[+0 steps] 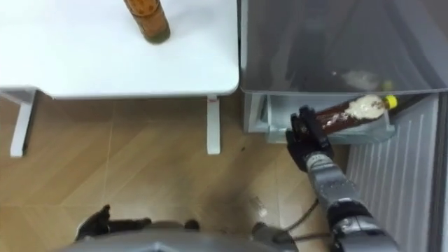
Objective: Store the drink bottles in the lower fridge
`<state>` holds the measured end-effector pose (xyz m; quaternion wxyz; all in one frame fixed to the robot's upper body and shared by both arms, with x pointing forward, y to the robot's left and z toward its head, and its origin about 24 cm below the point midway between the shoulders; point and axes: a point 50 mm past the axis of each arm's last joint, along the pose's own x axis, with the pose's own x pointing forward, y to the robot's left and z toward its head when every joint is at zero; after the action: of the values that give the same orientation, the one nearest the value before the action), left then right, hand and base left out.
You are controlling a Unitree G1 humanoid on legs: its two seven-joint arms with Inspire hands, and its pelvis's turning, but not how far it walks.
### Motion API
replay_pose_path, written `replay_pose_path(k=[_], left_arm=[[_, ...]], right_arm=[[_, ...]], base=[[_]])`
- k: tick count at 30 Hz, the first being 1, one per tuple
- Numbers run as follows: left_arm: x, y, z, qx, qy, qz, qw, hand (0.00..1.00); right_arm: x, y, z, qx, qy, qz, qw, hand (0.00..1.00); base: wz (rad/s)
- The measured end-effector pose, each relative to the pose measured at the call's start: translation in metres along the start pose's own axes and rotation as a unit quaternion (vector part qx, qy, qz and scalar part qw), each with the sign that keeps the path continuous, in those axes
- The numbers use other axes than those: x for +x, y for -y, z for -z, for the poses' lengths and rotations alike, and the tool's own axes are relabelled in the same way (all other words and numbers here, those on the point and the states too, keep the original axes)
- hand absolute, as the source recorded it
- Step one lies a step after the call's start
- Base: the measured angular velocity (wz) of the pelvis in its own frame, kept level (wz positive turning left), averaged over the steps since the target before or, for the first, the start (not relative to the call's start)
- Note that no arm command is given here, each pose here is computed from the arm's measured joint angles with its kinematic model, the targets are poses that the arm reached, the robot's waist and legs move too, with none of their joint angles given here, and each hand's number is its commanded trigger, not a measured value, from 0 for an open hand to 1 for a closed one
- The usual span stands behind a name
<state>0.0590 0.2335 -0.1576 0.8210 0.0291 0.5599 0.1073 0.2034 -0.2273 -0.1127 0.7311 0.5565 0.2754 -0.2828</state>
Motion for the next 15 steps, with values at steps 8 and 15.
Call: replay_pose_path(k=[8,15], left_arm=[[0.002,0.002,-0.005,-0.001,-0.001,0.016,1.000,0.00],[0.005,0.004,-0.014,0.019,-0.001,0.018,1.000,0.00]], right_arm=[[0.009,-0.018,-0.018,0.034,0.021,0.005,0.999,1.00],[0.011,-0.034,-0.036,0.038,0.033,-0.006,0.999,1.00]], base=[[0.13],[0.07]])
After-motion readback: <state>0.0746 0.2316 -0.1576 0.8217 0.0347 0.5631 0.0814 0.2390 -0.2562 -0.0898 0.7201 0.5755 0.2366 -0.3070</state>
